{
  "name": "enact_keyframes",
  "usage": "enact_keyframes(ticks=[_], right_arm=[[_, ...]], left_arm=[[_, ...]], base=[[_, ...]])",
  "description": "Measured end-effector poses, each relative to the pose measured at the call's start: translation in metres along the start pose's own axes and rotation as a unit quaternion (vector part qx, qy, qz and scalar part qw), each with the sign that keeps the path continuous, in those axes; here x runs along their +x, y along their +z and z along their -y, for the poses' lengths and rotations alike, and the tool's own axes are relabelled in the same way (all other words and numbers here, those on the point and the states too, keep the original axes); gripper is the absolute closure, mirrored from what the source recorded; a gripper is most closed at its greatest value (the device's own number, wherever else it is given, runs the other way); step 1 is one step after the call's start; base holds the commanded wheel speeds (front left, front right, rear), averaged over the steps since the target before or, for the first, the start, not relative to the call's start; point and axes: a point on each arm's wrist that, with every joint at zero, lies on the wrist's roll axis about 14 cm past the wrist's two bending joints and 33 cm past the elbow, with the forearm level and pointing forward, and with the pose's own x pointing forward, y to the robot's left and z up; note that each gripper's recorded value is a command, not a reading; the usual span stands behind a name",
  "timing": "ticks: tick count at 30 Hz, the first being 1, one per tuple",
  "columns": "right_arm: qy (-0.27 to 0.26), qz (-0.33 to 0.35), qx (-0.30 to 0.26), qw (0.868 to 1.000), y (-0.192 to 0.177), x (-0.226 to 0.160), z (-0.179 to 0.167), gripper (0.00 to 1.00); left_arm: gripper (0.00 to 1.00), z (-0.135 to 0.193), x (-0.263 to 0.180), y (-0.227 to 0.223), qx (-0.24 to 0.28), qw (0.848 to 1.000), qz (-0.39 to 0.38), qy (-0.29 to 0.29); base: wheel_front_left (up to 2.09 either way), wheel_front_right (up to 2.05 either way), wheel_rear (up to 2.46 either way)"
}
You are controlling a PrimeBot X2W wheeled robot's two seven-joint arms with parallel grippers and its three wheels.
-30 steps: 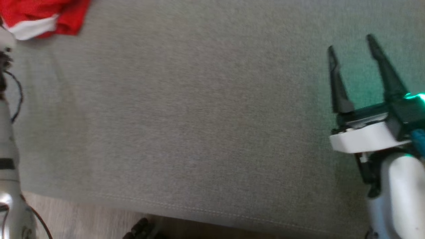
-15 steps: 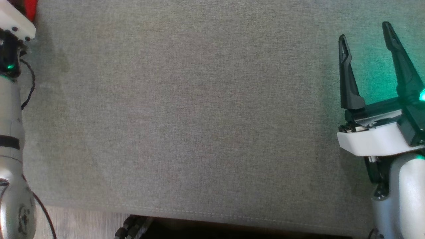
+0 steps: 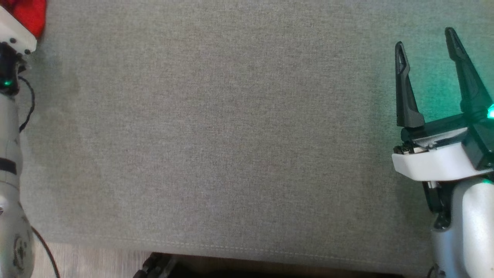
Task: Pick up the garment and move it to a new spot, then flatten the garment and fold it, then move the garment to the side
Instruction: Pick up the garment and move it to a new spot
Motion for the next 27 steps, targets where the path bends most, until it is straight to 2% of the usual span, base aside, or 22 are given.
enact_keyframes(ticks=[7, 10, 17, 19, 27], right_arm=[[-0.009, 0.022, 0.007, 1.000, 0.017, -0.009, 0.004, 0.00], [-0.017, 0.032, 0.010, 0.999, 0.027, -0.015, 0.009, 0.00], [-0.040, 0.067, 0.030, 0.996, 0.055, -0.037, 0.022, 0.00], [-0.044, 0.070, 0.032, 0.996, 0.057, -0.042, 0.024, 0.00], [-0.074, 0.088, 0.055, 0.992, 0.070, -0.083, 0.034, 0.00]], left_arm=[[1.00, -0.002, -0.016, 0.037, 0.013, 0.999, 0.047, -0.006], [1.00, 0.006, -0.027, 0.057, 0.025, 0.997, 0.071, -0.022], [1.00, 0.048, -0.068, 0.128, 0.048, 0.983, 0.155, -0.090], [1.00, 0.056, -0.075, 0.137, 0.050, 0.980, 0.166, -0.099], [1.00, 0.138, -0.151, 0.185, 0.053, 0.945, 0.239, -0.217]], base=[[0.00, 0.00, 0.00], [0.00, 0.00, 0.00], [0.00, 0.00, 0.00], [0.00, 0.00, 0.00], [0.00, 0.00, 0.00]])
